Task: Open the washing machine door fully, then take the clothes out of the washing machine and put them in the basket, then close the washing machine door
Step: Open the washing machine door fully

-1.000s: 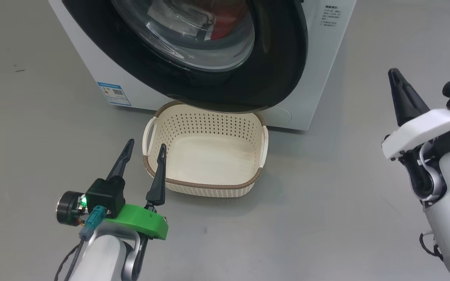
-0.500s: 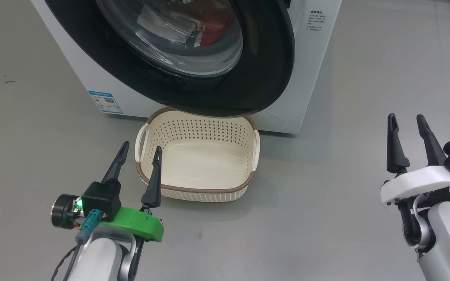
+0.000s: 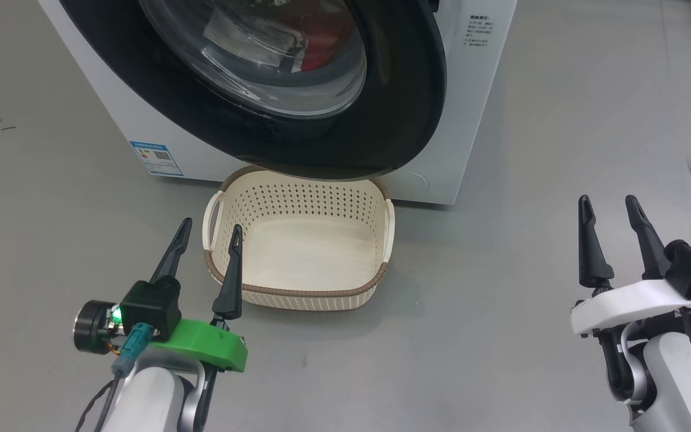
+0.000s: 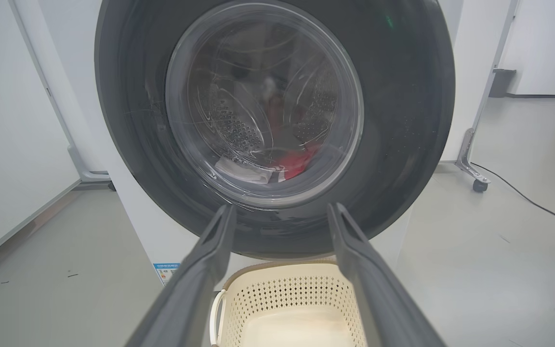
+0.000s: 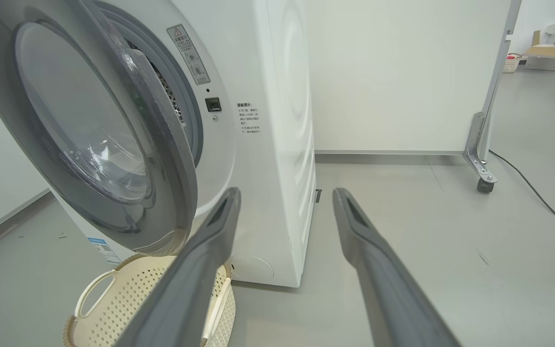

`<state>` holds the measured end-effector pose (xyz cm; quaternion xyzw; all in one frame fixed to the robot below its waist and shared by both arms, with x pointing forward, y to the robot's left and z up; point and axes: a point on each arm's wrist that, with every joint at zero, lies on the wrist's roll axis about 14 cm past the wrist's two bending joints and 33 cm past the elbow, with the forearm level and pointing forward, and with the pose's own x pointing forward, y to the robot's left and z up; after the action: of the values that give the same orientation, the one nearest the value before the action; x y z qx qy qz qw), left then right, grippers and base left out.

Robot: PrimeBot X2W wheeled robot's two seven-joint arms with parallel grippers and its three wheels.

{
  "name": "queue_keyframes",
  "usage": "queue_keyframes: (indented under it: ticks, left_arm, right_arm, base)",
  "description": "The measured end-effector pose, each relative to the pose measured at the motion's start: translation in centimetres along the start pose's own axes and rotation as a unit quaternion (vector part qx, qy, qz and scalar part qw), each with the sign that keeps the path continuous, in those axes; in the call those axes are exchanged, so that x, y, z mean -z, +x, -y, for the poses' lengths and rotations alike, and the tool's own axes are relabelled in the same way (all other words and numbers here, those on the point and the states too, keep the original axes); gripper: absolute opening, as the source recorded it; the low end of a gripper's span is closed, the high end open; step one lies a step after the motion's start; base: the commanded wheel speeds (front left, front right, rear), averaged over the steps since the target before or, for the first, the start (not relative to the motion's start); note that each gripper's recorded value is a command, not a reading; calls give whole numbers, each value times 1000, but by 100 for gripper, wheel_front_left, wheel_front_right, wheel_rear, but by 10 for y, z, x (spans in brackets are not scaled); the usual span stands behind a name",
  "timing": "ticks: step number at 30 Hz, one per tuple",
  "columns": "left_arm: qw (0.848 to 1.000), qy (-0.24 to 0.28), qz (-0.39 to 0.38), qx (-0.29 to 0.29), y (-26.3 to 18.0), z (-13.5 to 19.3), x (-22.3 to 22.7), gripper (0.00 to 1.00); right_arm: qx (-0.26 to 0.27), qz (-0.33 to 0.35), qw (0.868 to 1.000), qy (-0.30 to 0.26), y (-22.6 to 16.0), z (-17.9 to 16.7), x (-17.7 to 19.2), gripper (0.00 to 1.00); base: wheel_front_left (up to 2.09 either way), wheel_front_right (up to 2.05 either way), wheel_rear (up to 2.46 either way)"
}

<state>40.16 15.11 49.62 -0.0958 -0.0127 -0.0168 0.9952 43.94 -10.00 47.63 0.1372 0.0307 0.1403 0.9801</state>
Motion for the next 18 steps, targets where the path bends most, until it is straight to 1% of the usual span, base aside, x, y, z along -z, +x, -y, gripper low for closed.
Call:
queue_keyframes:
  ticks: [5, 18]
  left_arm:
    - [1000, -1, 0, -1, 1, -1, 0, 100]
    - [1000, -1, -3, -3, 2, -2, 3, 100]
  right_arm:
    - [4, 7, 1000, 9, -2, -1, -3, 100]
    - [10, 10, 1000, 5, -6, 1, -3, 100]
  base:
    - [0, 0, 0]
    - [0, 0, 0]
